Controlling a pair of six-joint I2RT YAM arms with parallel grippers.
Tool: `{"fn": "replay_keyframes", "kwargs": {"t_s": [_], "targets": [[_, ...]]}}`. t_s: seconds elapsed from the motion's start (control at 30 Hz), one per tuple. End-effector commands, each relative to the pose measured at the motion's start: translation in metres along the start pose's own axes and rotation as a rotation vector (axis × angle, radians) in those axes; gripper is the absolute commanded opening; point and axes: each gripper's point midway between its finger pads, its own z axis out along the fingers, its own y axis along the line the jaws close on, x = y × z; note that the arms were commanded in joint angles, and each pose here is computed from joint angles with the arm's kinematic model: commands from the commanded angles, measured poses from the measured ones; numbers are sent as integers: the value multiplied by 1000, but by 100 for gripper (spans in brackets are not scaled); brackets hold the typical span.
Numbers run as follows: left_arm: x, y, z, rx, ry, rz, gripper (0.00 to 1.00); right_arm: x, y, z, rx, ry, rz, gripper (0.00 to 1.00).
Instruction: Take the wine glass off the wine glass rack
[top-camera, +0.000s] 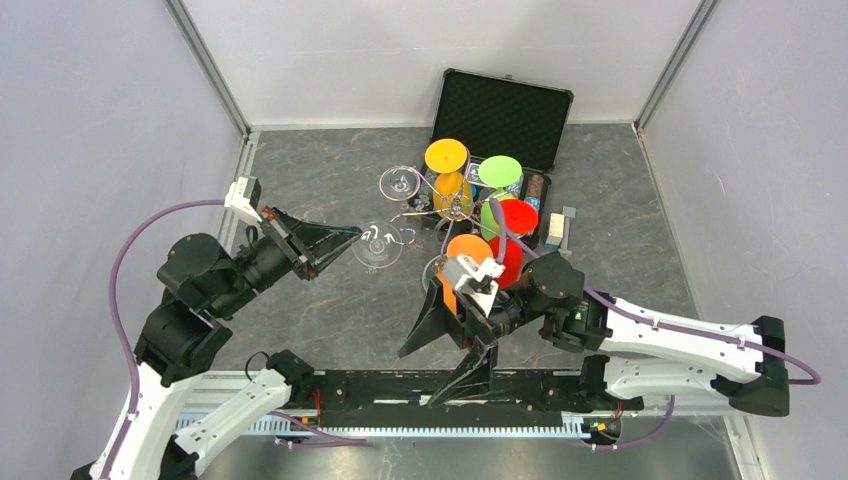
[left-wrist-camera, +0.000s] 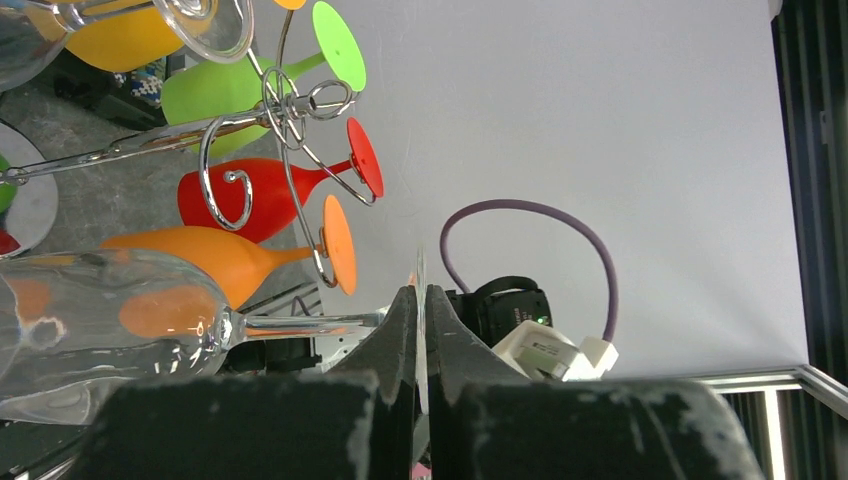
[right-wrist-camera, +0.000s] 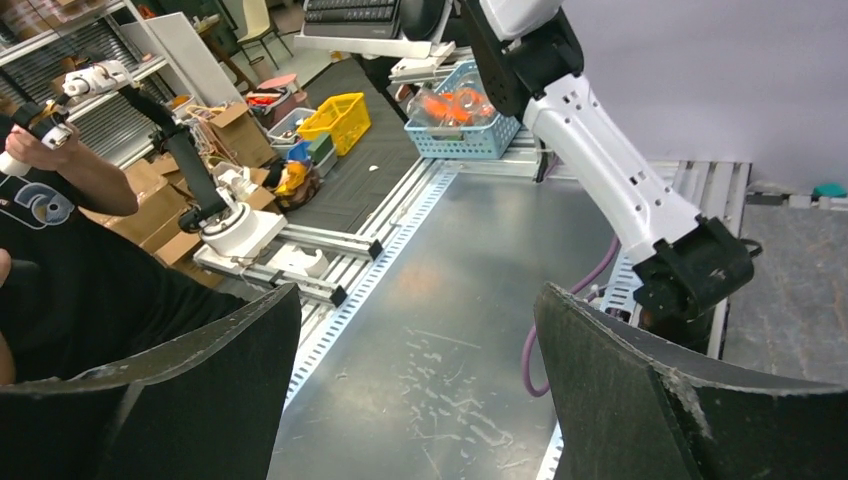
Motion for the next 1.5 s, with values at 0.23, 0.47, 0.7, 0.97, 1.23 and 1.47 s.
{"fn": "replay_keyframes", "kwargs": {"t_s": [0.23, 0.47, 0.7, 0.97, 1.23, 1.47], "targets": [[-11, -24, -11, 63, -61, -21, 2, -94, -155, -80, 1036, -309, -427, 84], [-14, -22, -11, 56, -76, -19, 2, -98, -135, -69, 918, -292, -465, 82], [-15, -25, -12, 61, -80, -14, 2, -97, -118, -51, 786, -272, -459, 82], [-16, -32, -16, 80, -85, -12, 2, -100, -118, -48, 783, -281, -454, 82], [-15, -36, -20, 92, -80, -17, 2, -98, -131, -35, 774, -296, -438, 81], [-15, -37, -23, 99, -82, -20, 2, -107, -129, -22, 718, -351, -447, 77]]}}
